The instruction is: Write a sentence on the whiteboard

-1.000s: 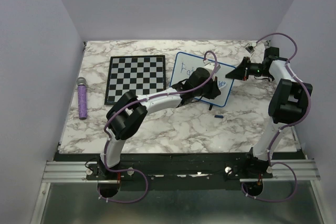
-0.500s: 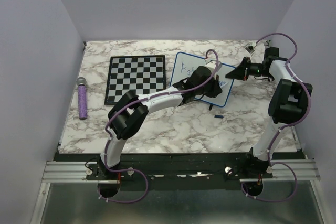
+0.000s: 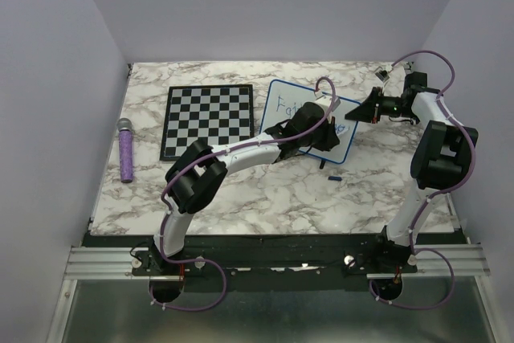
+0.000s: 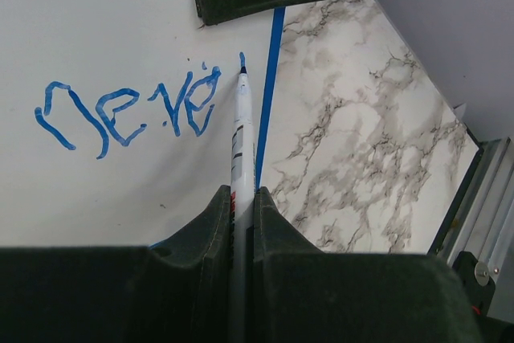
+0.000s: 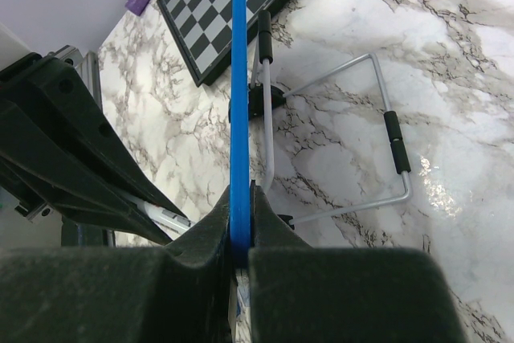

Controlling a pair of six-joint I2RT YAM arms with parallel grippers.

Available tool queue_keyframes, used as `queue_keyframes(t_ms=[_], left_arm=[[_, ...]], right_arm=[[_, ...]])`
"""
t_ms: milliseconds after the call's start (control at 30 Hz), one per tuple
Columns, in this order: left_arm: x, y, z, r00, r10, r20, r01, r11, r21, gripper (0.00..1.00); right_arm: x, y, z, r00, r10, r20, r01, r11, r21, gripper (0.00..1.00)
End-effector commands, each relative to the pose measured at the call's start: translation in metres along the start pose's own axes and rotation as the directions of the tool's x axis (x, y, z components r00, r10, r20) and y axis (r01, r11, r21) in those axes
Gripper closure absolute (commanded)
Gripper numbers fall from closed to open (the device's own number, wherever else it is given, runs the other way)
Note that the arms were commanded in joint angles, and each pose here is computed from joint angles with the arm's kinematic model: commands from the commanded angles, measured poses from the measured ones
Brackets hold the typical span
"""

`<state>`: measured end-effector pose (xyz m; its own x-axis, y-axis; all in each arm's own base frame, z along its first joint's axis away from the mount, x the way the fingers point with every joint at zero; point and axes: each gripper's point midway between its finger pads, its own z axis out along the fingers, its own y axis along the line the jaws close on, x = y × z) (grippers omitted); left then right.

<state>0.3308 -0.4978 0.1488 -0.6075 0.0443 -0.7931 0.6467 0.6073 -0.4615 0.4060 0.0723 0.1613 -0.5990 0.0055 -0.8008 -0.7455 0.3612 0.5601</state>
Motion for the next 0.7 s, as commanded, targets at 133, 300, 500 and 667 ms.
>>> queue_keyframes(t_ms=[133, 300, 500, 667], left_arm=[[0.017, 0.01, -0.002, 0.999, 0.004, -0.044, -0.006, 0.999, -0.04, 1.0], [0.023, 0.013, -0.004, 0.998, -0.002, -0.056, -0.001, 0.999, -0.046, 1.0], [0.026, 0.015, -0.007, 0.998, -0.003, -0.061, 0.0, 0.999, -0.052, 1.0], [0.032, 0.017, -0.009, 0.997, -0.005, -0.072, 0.001, 0.998, -0.056, 1.0]], right_arm=[[-0.008, 0.0, -0.001, 0.997, -0.072, -0.015, 0.072, 0.997, 0.022, 0.99], [-0.009, 0.0, -0.001, 0.997, -0.075, -0.013, 0.075, 0.997, 0.021, 1.0], [-0.009, 0.0, -0.001, 0.997, -0.073, -0.013, 0.073, 0.997, 0.021, 0.99], [-0.009, 0.0, -0.001, 0.997, -0.071, -0.013, 0.072, 0.997, 0.021, 0.99]])
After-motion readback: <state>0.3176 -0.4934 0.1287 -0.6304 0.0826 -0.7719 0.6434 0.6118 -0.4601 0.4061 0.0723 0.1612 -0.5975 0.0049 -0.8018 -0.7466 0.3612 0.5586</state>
